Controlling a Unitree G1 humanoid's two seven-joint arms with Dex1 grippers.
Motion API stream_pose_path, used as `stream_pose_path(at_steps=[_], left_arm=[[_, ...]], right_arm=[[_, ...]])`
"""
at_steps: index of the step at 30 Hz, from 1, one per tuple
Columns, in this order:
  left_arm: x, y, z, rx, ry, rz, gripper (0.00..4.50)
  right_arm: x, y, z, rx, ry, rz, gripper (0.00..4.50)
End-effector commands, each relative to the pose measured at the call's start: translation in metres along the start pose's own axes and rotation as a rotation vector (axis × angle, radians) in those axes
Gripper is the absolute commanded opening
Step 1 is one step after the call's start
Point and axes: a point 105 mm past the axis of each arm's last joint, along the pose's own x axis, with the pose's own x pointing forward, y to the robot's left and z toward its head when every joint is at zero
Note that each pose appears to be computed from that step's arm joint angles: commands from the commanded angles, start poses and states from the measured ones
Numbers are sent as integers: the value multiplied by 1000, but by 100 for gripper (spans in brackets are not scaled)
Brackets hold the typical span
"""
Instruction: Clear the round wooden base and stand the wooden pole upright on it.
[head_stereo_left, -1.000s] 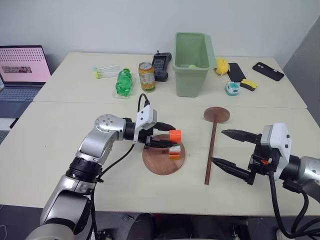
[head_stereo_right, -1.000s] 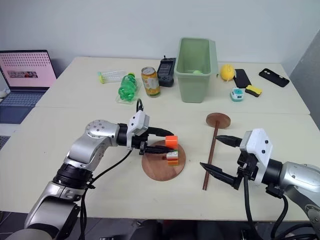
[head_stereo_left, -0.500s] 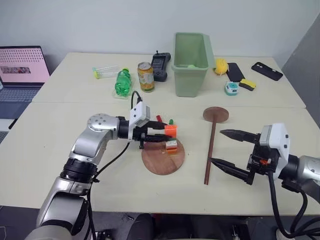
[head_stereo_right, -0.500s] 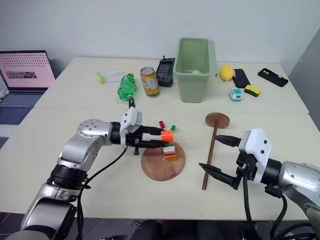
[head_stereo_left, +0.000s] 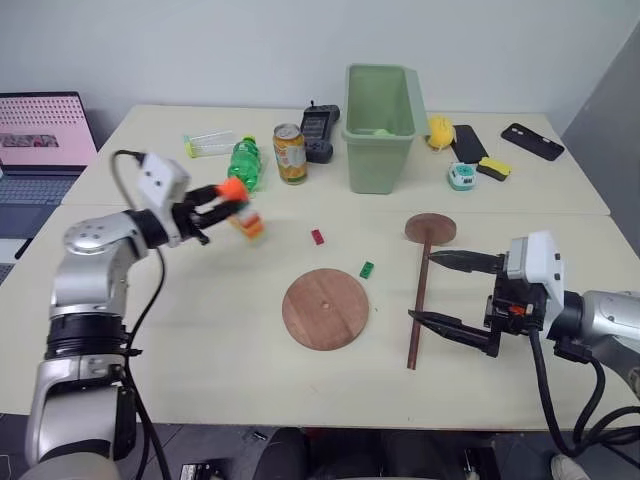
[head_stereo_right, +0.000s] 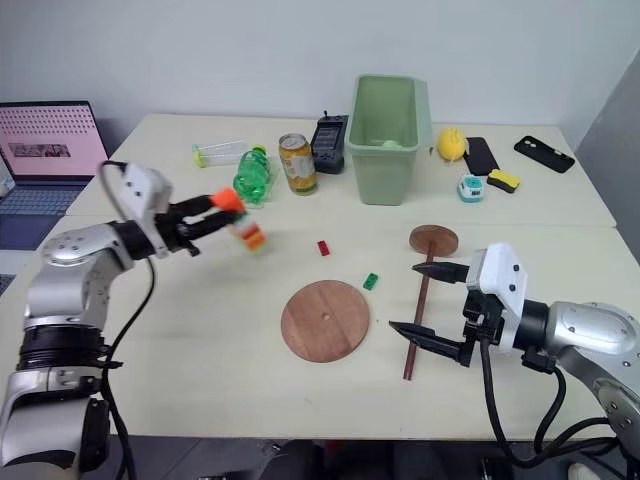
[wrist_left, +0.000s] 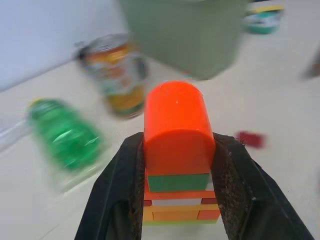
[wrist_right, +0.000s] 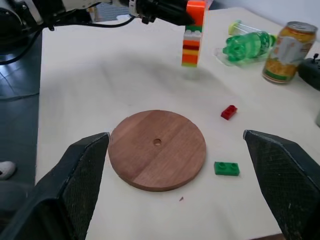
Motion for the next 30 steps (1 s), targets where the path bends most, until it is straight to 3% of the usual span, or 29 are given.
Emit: stream_pose_path(at_steps=[1,3,6,14,16,28,30], left_arm=[[-28,53,1,-4,-29,263,153],[-47,75,-18,-71,2,392,153],[-59,82,-37,-128,36,449,153],[-65,84,-55,-170,63,484,153],[-66,84,-56,-182,64,492,223],[-77,87,-49,-176,34,499,434],[-83,89,-43,-159,16,515,434]], right_arm=[[3,0,10,-58,-20,49,450],[7,-1,11,-66,-22,79,450],[9,-1,10,-69,-18,102,450],[8,-2,8,-72,-13,119,450],[8,-1,8,-72,-12,121,450],[8,1,8,-72,-17,127,450],[7,1,8,-72,-16,122,450]])
